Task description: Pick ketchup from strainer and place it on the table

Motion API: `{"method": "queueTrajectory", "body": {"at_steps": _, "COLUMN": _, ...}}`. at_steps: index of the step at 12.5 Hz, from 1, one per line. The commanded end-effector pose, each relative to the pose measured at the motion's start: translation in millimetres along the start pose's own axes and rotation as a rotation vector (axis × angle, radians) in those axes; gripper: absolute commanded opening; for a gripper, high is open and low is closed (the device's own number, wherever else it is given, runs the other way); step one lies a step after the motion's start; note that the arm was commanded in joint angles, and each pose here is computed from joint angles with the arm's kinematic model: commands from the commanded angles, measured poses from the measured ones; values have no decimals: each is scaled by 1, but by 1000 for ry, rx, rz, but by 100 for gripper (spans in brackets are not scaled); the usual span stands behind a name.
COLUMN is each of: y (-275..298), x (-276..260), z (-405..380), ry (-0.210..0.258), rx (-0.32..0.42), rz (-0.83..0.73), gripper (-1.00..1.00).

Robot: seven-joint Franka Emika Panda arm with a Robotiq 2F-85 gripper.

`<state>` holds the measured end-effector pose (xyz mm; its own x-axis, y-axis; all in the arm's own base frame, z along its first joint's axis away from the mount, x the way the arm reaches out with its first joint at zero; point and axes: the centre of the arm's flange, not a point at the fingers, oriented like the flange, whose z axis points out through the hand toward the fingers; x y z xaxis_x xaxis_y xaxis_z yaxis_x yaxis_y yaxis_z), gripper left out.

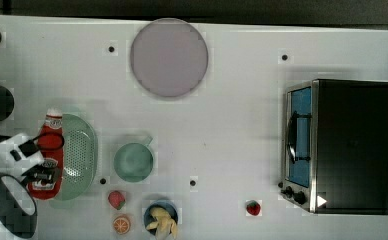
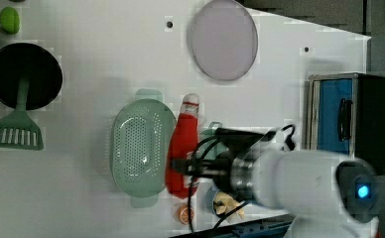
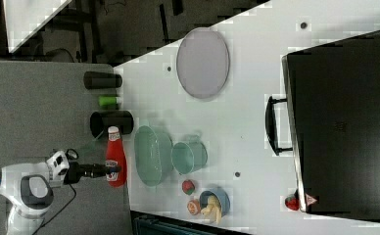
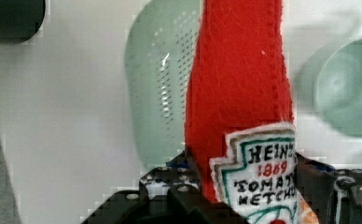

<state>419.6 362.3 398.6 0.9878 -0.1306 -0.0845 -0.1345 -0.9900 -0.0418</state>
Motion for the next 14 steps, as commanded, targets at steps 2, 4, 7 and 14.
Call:
{"method": "queueTrajectory", "body": {"at_steps": 2, "y": 78, "x": 84, "z": -52, "ry": 10, "rx": 13, "rz": 18, "gripper": 22}}
{"method": "queueTrajectory", "body": {"at_steps": 4, "y": 110, "x": 111, "z": -69, "ry": 38, "rx": 31, "rz": 76, "gripper": 22}}
{"method": "queueTrajectory", "body": {"at_steps": 7, "y": 172, "x": 147, "z": -81, "ry": 62, "rx": 40, "rz": 182, "gripper": 22}}
{"method": "queueTrajectory", "body": {"at_steps": 14, "y": 328, "x": 189, "z": -68, "ry": 40, "rx": 19, "rz": 252, "gripper": 22}}
